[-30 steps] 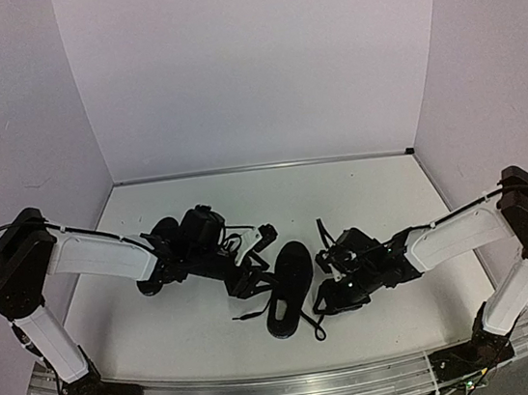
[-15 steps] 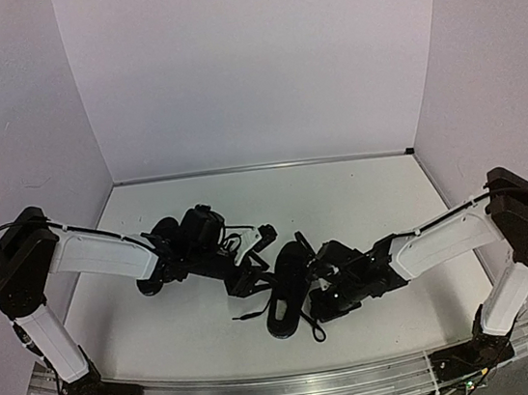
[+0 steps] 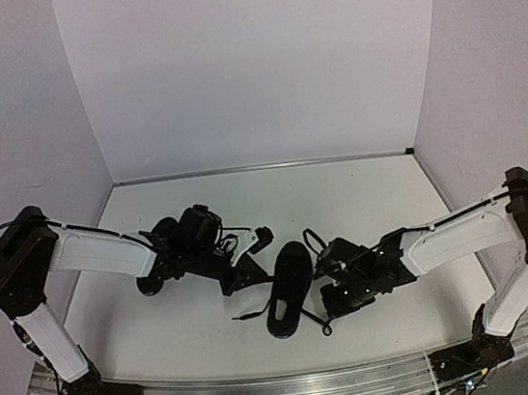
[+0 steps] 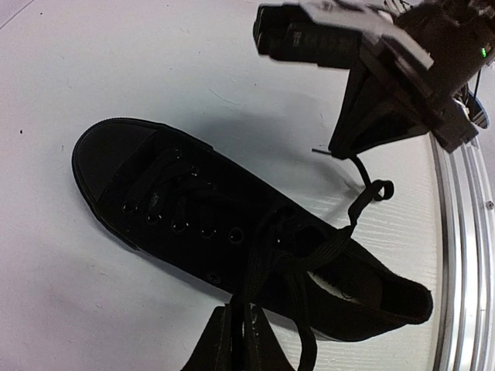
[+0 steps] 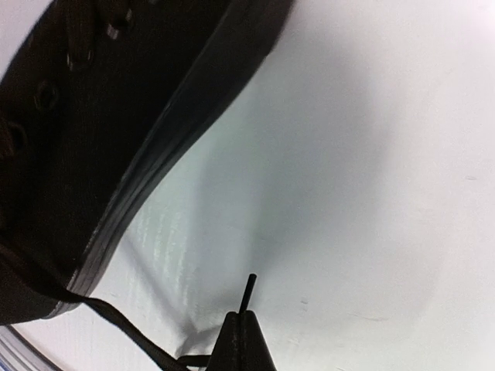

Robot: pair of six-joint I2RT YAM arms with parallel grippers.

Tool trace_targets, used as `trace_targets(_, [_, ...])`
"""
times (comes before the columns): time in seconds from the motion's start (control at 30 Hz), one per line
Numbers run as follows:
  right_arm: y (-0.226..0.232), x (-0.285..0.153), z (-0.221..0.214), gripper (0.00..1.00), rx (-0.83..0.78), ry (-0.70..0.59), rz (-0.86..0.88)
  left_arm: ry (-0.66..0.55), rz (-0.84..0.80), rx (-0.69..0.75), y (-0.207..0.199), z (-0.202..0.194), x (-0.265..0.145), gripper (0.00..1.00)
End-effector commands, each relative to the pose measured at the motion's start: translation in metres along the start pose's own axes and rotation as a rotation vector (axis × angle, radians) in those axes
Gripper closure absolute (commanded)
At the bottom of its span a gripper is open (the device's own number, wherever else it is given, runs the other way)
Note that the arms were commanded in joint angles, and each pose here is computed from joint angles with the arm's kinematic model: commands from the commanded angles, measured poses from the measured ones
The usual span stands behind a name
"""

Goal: Tie the shoes

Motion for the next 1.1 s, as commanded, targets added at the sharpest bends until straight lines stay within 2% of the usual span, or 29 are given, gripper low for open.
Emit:
trace_targets(0.0, [-0.031, -0.035, 0.012, 1.00, 0.096, -0.117, -0.123, -0.027, -0.005, 0.019, 0.005, 0.011, -0.003, 0.98])
trace_targets(0.17, [-0.059, -0.055, 0.012, 1.00, 0.207, -0.183, -0.138, -0.023, 0.009, 0.012, 0.008, 0.009, -0.004, 1.00])
trace_targets(0.43, [-0.073, -0.041, -0.007, 1.00, 0.246, -0.110, -0.167, -0.004, 0.020, 0.003, 0.010, 0.004, -0.004, 1.00])
trace_targets(0.7, [-0.096, -0.054, -0.013, 1.00, 0.374, -0.183, -0.206, 0.000, 0.042, -0.001, 0.010, 0.001, -0.008, 1.00])
trace_targets(0.83, [-0.097, -0.050, -0.020, 0.98, 0.364, -0.147, -0.195, 0.006, 0.041, 0.001, 0.011, 0.000, -0.007, 1.00])
trace_targets(0.9, [-0.094, -0.048, -0.018, 0.89, 0.341, -0.133, -0.176, 0.005, 0.035, 0.002, 0.011, 0.001, -0.006, 1.00])
trace_targets(0.93, [-0.091, -0.048, -0.016, 0.82, 0.323, -0.129, -0.158, 0.005, 0.029, 0.004, 0.011, 0.001, -0.006, 1.00])
trace_targets(1.0, [-0.085, -0.052, -0.009, 0.57, 0.295, -0.142, -0.118, 0.001, 0.026, 0.010, 0.011, 0.002, -0.006, 0.99])
trace_targets(1.07, [-0.079, -0.059, 0.001, 0.42, 0.269, -0.169, -0.091, -0.008, 0.028, 0.022, 0.010, 0.005, -0.008, 0.92])
Point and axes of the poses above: each gripper's point midway between its finger pads, its own x axis out along the fingers, its own y axis along the line the jaws close on, z = x × y, the point moved 8 cm from there along -x, back along the fingers, and after that the axes turned 3 degrees about -x, right-handed, at the moved point
